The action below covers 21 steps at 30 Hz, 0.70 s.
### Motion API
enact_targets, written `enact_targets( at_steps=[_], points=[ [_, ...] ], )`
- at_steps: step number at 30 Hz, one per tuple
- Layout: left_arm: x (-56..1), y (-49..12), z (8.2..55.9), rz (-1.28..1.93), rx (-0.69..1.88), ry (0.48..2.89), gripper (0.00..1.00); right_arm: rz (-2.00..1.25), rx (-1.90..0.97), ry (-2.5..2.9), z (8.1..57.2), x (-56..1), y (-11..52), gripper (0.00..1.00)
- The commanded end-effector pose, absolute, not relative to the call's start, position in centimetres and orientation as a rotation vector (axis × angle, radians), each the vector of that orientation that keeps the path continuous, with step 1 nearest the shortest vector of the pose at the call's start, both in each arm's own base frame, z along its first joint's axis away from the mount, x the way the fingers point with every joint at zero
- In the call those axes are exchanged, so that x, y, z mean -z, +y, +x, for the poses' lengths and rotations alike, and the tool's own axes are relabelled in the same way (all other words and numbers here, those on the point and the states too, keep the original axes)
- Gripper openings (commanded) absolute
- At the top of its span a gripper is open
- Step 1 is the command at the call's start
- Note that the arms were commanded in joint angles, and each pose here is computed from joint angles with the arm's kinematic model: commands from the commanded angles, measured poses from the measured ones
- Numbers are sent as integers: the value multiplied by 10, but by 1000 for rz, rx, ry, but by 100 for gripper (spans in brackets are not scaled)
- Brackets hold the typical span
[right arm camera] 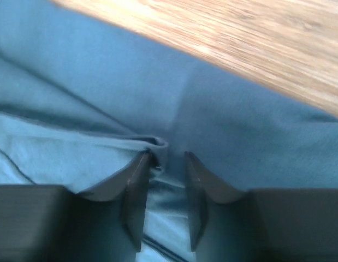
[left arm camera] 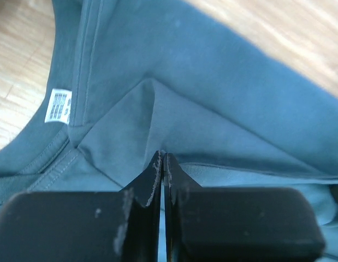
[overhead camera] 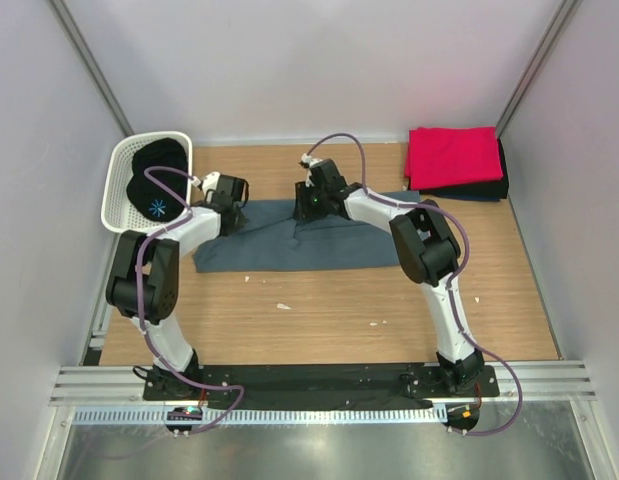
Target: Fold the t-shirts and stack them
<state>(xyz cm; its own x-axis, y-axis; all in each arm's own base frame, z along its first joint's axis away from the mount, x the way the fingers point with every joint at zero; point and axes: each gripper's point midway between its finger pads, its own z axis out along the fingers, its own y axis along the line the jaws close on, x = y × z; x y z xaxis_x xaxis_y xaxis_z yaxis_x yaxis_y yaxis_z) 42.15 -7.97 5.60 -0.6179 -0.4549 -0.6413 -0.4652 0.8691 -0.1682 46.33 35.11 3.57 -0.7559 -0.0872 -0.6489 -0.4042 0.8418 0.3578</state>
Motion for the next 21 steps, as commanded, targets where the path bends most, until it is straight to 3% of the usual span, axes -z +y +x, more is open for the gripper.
enact_targets(
  at_steps=[1, 5, 11, 21],
  points=[
    [-69, -77, 420, -677, -28, 2274, 0, -377, -721, 2255, 471, -99, 355, 43],
    [-70, -82, 416, -649, -20, 2283, 0, -337, -750, 2221, 475, -131, 346, 50],
    [-72, -82, 406, -628, -34, 2289, 0, -298, -733, 2177, 476, -169, 336, 50],
    [-64, -79, 389, -547, -114, 2308, 0, -222, -796, 2197, 478, -146, 355, 48]
  ],
)
